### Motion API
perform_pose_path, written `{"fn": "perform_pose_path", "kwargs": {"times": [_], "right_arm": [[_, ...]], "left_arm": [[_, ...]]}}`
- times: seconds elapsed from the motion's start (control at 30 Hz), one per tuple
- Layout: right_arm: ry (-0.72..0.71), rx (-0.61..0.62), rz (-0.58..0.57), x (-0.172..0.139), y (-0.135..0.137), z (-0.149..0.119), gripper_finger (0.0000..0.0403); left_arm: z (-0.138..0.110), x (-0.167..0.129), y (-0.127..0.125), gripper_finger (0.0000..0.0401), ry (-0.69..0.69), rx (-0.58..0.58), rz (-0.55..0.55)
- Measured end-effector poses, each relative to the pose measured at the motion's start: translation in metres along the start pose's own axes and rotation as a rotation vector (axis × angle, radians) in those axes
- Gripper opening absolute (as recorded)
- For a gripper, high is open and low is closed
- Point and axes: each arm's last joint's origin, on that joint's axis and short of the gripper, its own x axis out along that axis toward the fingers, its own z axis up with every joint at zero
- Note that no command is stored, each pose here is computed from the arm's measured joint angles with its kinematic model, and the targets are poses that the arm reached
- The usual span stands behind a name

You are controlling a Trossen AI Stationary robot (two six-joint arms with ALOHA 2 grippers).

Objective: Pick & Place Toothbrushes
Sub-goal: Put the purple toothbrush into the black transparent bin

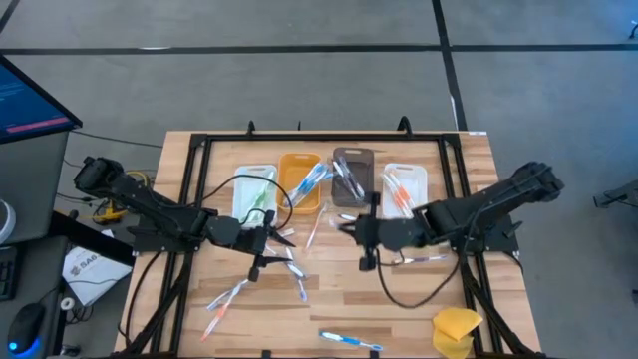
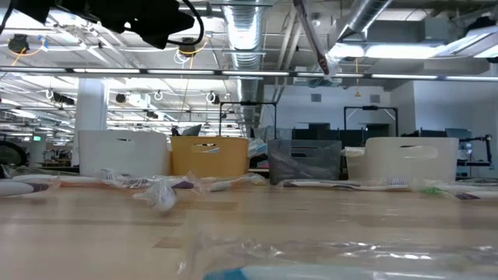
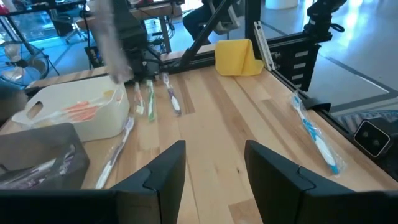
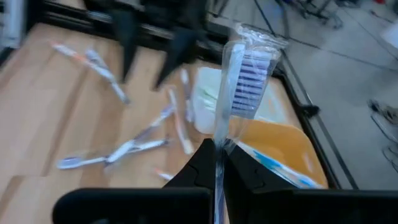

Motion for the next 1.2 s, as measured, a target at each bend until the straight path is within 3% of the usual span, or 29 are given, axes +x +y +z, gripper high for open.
{"fn": "perform_pose_path", "kwargs": {"times": [0.8,1.2], "right_arm": [[0.202,0.404,-0.15,0.033,-0.108,-0.029,0.0002],[0.259,0.493,-0.179,0.039,-0.148,-0.045,0.0002]], "left_arm": [[0.0,0.0,0.0,0.0158,-0.002,0.0,0.0],[0.0,0.0,0.0,0.0158,-0.001,-0.001,0.001]]}}
